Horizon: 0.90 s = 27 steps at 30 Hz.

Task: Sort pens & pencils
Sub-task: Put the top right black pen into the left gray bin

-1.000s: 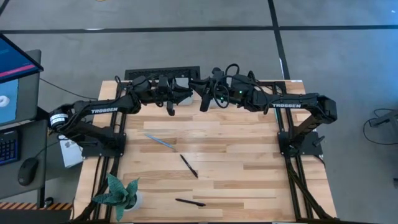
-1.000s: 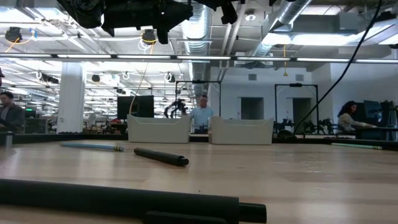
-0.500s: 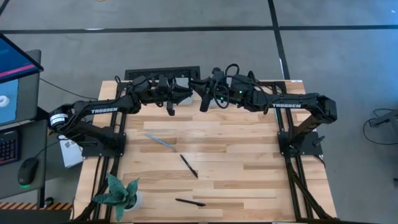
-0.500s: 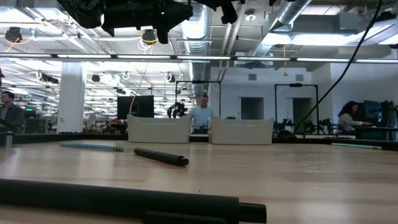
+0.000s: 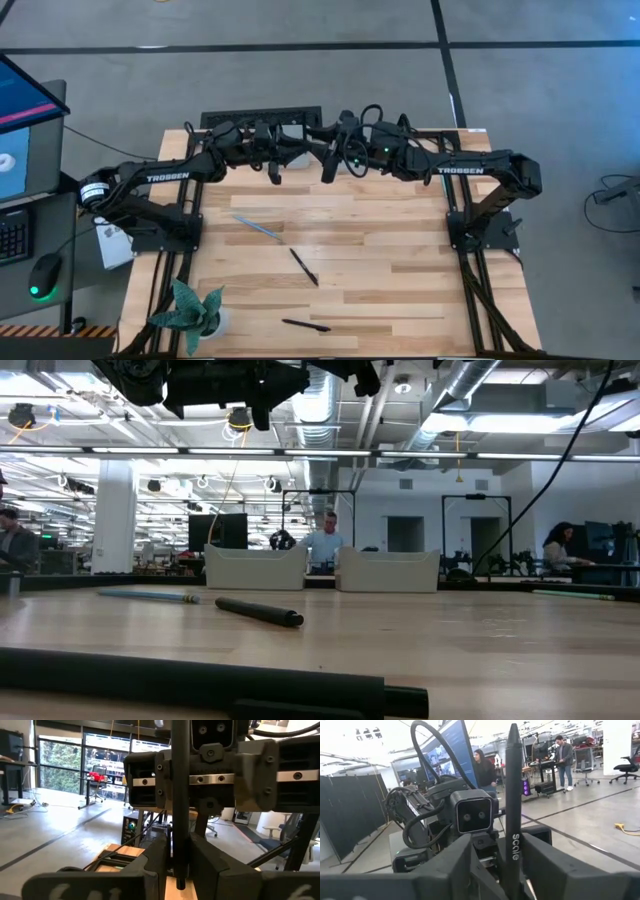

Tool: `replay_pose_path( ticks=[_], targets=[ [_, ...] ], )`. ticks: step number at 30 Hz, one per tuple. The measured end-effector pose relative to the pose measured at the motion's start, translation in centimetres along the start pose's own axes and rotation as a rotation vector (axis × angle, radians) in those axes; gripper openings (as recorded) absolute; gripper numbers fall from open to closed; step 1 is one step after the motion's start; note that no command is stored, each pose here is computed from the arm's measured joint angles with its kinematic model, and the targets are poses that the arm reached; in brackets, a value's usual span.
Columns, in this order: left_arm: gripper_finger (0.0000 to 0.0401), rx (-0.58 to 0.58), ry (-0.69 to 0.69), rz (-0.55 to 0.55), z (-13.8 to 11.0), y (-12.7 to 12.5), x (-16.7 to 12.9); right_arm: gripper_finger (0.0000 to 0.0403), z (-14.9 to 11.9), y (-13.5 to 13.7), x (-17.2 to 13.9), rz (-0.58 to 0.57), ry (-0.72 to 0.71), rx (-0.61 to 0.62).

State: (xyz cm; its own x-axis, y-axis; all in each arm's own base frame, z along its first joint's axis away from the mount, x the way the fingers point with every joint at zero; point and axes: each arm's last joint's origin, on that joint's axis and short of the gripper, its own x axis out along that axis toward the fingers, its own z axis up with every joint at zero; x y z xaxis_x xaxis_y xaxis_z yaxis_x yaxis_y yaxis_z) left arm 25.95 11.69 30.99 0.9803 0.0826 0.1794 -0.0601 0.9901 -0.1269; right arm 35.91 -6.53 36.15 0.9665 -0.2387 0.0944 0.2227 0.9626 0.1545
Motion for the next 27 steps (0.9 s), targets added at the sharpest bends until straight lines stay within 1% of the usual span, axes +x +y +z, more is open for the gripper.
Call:
replay_pose_path(
  ticks=[4, 7, 14, 17, 21, 27],
  targets=[
    [0.0052, 0.0, 0.0, 0.0, 0.0, 0.0, 0.0, 0.0245, 0.0, 0.1, 0.0, 0.005, 0.001, -0.038],
    [0.0052, 0.0, 0.001, -0.001, 0.0, 0.0, 0.0, 0.0259, 0.0, 0.2, 0.0, 0.004, 0.0, -0.052],
    [0.0052, 0.023, 0.018, -0.002, -0.2, 0.1, 0.0, 0.0261, -0.2, -0.1, 0.0, -0.01, 0.017, -0.054],
    [0.0052, 0.022, 0.045, 0.017, -0.4, 0.5, -0.2, 0.0261, -0.4, -0.2, 0.0, -0.017, 0.038, -0.056],
    [0.0052, 0.01, 0.091, 0.067, -0.6, 1.9, -0.7, 0.0261, -0.7, -0.3, 0.0, -0.026, 0.073, -0.059],
    [0.0052, -0.03, 0.209, 0.191, -1.4, 4.6, -2.2, 0.026, -1.1, -0.3, -0.1, -0.026, 0.119, -0.061]
  ],
)
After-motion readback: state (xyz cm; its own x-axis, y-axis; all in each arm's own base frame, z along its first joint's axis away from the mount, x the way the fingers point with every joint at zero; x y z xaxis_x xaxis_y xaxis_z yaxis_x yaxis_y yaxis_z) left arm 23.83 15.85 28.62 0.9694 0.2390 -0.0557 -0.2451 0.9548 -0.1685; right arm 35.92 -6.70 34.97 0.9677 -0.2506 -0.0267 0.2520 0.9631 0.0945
